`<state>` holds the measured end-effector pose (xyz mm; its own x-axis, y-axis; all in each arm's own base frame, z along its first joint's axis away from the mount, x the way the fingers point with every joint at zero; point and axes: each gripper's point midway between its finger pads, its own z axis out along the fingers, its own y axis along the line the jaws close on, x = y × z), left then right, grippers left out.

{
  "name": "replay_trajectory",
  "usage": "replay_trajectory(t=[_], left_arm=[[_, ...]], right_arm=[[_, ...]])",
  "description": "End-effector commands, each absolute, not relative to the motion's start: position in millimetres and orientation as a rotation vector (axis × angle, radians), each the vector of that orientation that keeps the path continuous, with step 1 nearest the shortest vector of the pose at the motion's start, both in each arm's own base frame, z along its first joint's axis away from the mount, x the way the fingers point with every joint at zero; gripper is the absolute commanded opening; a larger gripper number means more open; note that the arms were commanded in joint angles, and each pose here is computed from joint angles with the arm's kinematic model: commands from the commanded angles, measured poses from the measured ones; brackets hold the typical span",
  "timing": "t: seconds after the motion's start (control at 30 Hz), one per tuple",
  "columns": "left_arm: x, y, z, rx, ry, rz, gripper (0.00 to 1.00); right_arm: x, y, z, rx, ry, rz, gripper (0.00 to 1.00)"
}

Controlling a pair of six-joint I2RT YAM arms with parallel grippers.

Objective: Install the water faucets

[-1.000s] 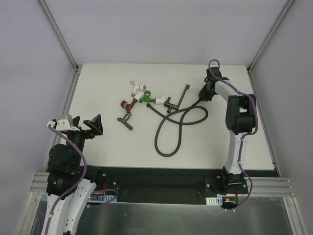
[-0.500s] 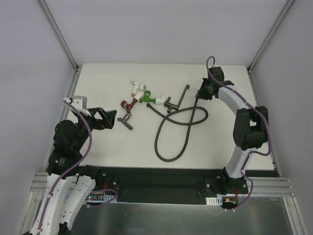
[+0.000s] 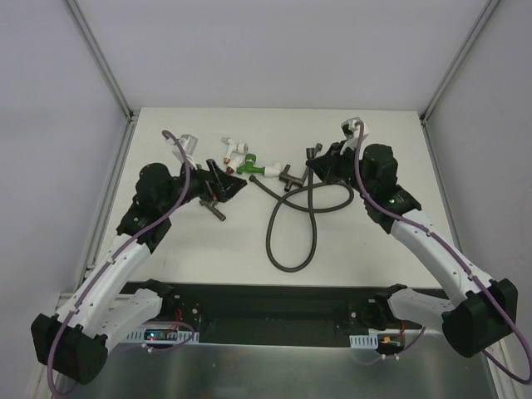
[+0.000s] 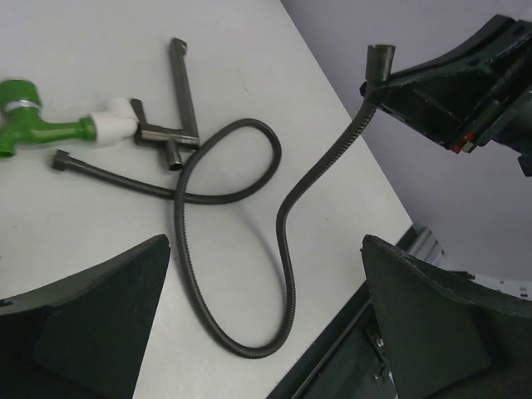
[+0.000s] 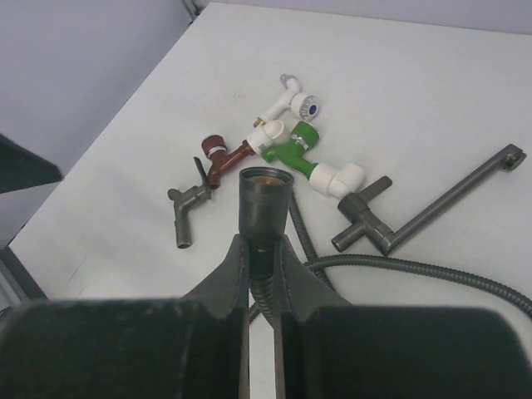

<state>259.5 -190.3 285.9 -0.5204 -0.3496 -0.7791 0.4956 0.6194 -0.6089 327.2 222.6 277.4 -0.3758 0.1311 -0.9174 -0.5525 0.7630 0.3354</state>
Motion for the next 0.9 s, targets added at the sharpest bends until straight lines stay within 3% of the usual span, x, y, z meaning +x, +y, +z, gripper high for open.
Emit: replay_trajectory(t=[0.0,0.4,0.53,0.87], left_arm=[[258,-242,303,0.248,1.671,-1.216,0.99],[283,-346,273,0.452,1.521,-1.31,0.99],[285,-370,271,0.502,1.489,-1.357,0.9],[283,-397,245,0.57,1.545,-1.385,0.78]], right_arm=[[306,240,312,-0.36,1.657,0.869,0.02],[301,228,293,0.074,1.792,1.006,0.02],[300,223,276,0.172,1.853,0.997,0.02],[307,223,246,0.318,1.953,0.99,0.02]])
